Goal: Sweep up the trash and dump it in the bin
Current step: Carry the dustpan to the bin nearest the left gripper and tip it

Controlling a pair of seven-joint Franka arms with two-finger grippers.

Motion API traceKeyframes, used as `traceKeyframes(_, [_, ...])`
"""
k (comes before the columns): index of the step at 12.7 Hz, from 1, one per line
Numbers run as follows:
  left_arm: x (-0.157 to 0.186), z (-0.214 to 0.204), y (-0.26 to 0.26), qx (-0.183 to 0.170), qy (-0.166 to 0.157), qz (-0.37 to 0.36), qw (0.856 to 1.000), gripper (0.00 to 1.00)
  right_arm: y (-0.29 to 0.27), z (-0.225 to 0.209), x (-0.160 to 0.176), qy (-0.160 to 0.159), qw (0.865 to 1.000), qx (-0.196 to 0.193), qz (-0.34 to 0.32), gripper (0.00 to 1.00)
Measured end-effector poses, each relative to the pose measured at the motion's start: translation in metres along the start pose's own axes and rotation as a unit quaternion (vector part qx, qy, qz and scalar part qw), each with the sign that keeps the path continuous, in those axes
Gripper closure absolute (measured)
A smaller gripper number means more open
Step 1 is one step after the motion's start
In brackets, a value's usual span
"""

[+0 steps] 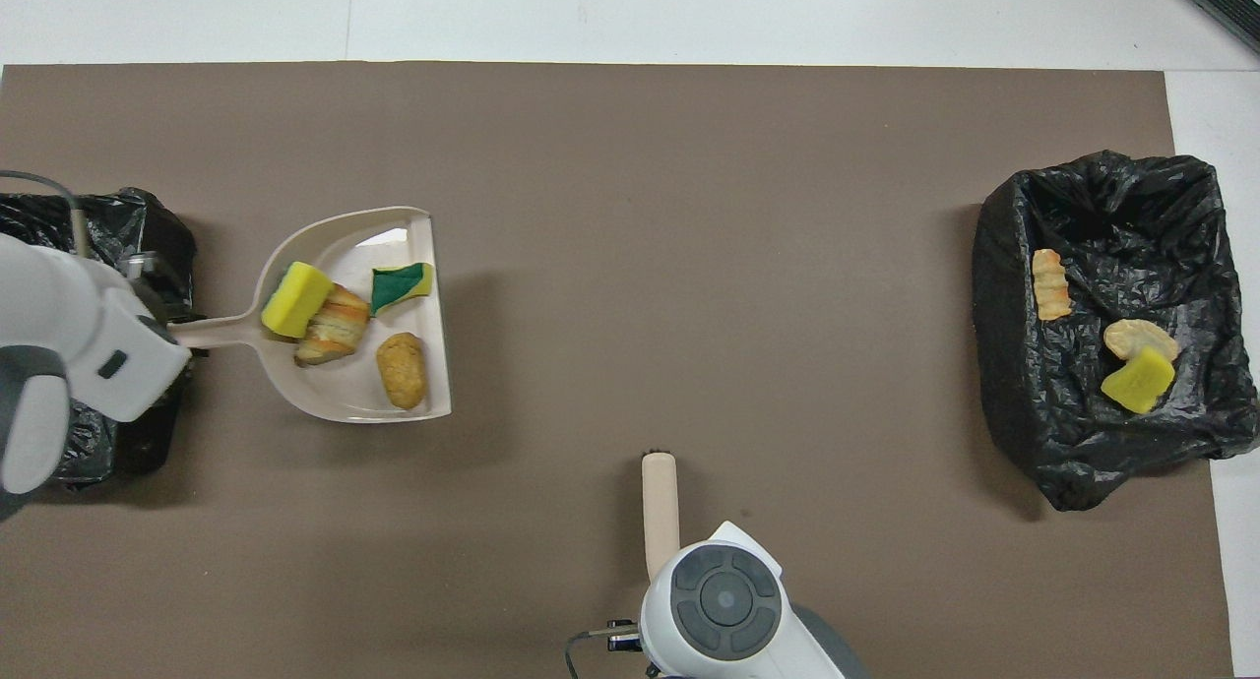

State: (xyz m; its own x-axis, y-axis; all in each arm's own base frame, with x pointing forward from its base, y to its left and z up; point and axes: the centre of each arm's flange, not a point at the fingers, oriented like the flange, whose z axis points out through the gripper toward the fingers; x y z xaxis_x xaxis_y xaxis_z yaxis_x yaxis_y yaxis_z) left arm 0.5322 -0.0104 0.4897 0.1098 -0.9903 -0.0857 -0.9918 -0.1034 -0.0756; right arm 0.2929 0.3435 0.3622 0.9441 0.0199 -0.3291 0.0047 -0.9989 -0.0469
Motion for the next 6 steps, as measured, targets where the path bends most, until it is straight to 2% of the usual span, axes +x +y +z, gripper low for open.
traceKeyframes(3, [-0.111,-0.018,-0.012,0.010,0.000,-0.089,0.996,0.67,0.004,0.021,0.002,-0.003,1.000,-0.007,0.004,0.74])
traceKeyframes(6, [-0.226,-0.031,-0.004,0.025,-0.011,-0.179,0.983,0.67,0.000,0.028,0.002,-0.005,1.000,-0.010,0.001,0.73])
